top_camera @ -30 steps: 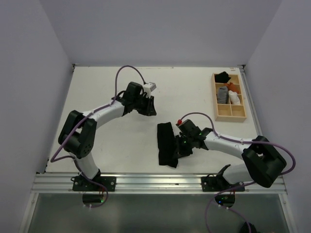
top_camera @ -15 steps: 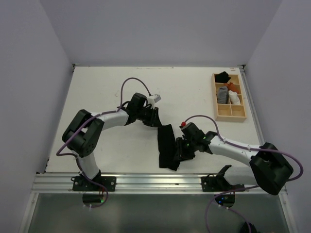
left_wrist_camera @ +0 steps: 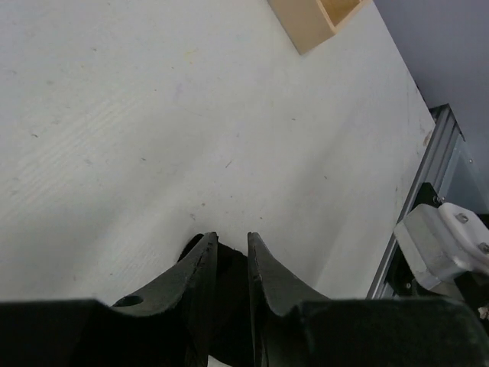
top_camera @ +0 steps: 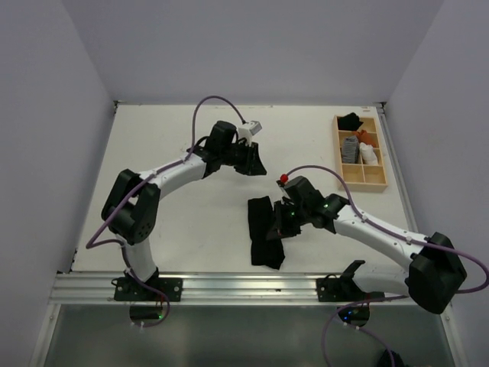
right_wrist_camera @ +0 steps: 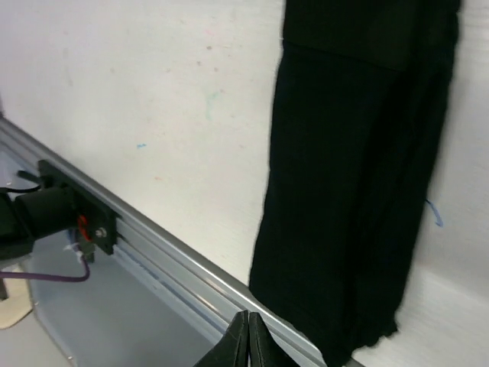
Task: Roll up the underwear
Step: Fold the underwear
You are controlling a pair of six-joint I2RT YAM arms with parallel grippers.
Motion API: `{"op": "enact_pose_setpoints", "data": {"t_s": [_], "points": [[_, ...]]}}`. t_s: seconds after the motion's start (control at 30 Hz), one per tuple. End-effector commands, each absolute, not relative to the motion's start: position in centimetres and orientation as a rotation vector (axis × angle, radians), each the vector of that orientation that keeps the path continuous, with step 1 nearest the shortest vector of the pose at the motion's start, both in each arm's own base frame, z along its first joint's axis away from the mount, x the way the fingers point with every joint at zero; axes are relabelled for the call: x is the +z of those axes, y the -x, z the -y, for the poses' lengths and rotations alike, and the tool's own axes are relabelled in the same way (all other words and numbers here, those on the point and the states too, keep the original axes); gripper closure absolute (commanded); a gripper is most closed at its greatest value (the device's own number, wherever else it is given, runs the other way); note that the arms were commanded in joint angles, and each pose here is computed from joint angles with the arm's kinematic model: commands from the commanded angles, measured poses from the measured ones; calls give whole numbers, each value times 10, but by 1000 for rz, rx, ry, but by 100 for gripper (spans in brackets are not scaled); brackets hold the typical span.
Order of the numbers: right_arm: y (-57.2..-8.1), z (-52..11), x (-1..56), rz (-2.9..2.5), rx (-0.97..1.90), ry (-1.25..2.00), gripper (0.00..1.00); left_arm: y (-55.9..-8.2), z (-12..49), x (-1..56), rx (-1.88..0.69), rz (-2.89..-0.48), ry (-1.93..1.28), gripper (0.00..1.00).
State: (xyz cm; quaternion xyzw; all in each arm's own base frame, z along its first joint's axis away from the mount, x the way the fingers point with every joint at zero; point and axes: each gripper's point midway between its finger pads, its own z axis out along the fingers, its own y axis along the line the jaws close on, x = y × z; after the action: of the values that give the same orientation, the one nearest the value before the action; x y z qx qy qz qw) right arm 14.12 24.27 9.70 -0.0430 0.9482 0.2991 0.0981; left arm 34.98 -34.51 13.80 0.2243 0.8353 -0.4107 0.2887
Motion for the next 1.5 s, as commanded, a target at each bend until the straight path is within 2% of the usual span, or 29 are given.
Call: {"op": "enact_pose_setpoints", "data": {"t_s": [0.0, 0.07, 0.27, 0.47, 0.77, 0.87, 1.1, 1.2, 1.4, 1.47], "points": [[-140, -277, 107, -2712, 1172, 216, 96, -329, 357, 125, -1211, -2255, -646, 75], [-147, -282, 100, -2685, 1223, 179, 100, -326, 360, 116, -1248, -2263, -644, 77], [-132, -266, 55, -2734, 1254, 89, 100, -323, 375, 91, -1323, -2269, -663, 81], [-124, -256, 27, -2758, 1290, 60, 100, -326, 385, 70, -1344, -2283, -650, 81], [-121, -253, 15, -2778, 1293, 37, 100, -338, 387, 43, -1283, -2311, -625, 80], [-120, -252, 16, -2778, 1293, 39, 100, -348, 382, 51, -1219, -2295, -605, 80], [-122, -249, 28, -2758, 1267, 54, 100, -383, 355, 123, -1006, -2162, -563, 77], [-120, -248, 26, -2762, 1265, 46, 100, -364, 364, 135, -1135, -2125, -596, 83], [-122, -249, 21, -2788, 1250, 59, 100, -310, 356, 89, -1196, -2260, -668, 100], [-123, -249, 22, -2788, 1245, 65, 100, -300, 351, 75, -1170, -2297, -668, 100]]}}
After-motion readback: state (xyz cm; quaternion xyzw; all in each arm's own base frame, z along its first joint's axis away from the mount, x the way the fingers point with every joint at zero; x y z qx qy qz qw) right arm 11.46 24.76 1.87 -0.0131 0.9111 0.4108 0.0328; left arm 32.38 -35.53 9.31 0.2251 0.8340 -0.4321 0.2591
